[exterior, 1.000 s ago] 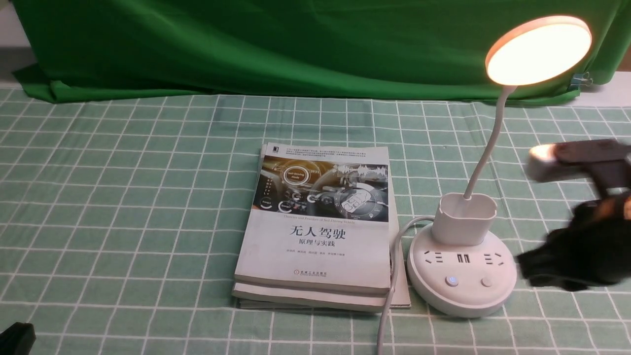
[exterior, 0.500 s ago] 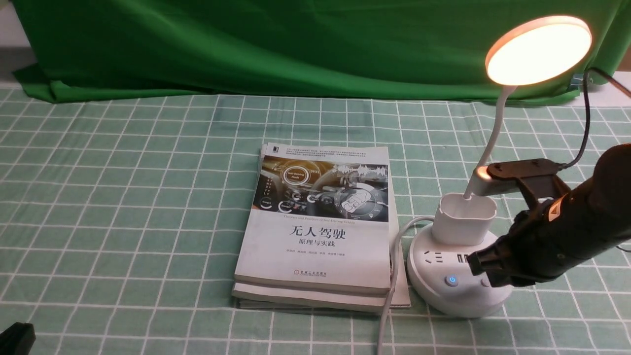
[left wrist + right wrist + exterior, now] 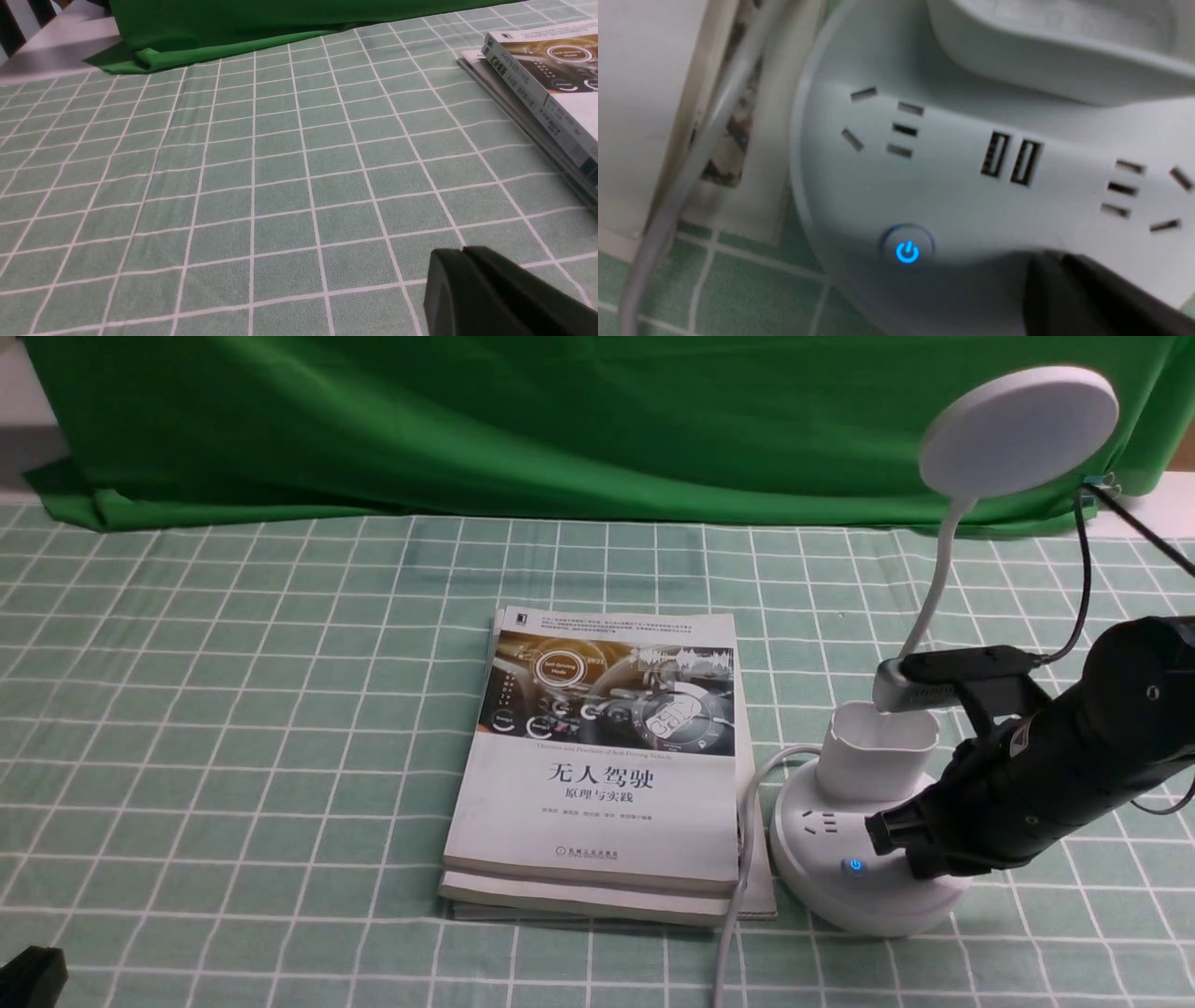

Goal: Turn off the desk lamp on the blue coffee tablecloth by hand.
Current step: 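Press the power button on the lamp base to turn the lamp off with the right gripper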

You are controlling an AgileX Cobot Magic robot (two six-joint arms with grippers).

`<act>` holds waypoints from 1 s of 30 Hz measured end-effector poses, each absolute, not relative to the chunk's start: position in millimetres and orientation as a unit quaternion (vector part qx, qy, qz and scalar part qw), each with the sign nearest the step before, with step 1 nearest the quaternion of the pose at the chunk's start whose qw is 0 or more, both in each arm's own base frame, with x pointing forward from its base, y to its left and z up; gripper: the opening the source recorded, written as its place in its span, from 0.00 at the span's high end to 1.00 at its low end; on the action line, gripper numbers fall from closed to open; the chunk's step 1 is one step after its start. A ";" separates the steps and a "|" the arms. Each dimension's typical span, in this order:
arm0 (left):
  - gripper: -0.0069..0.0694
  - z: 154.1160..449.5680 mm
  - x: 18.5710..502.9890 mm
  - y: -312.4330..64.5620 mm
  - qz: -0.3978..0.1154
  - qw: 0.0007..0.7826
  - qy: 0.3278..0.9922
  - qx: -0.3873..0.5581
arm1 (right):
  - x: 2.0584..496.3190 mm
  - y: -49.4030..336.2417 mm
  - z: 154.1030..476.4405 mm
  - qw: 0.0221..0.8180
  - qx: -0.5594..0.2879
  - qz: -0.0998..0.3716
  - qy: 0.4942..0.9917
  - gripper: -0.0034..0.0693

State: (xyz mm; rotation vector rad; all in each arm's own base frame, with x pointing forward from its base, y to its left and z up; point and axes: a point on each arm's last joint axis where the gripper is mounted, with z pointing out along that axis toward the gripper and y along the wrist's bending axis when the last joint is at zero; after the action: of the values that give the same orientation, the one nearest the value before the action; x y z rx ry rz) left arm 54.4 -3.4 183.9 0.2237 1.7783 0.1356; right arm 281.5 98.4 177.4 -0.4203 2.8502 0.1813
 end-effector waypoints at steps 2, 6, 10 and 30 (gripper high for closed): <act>0.91 183.9 54.4 -3.4 0.059 0.623 0.774 0.097 | 281.6 98.5 177.7 0.126 -0.145 0.062 0.979 0.90; 0.91 183.9 54.4 -3.4 0.059 0.623 0.774 0.097 | 280.5 98.2 183.2 0.132 -0.145 0.063 0.979 0.90; 0.91 183.9 54.4 -3.4 0.059 0.623 0.774 0.097 | 281.9 98.7 198.4 0.155 -0.146 0.068 0.975 0.90; 0.91 183.9 54.4 -3.4 0.059 0.623 0.774 0.097 | 284.4 99.8 188.3 0.124 -0.147 0.064 0.979 0.90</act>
State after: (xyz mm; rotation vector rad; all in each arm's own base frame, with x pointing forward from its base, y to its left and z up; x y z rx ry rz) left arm 54.4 -3.4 183.9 0.2237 1.7783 0.1356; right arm 284.4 99.8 188.3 -0.4294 2.8548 0.1862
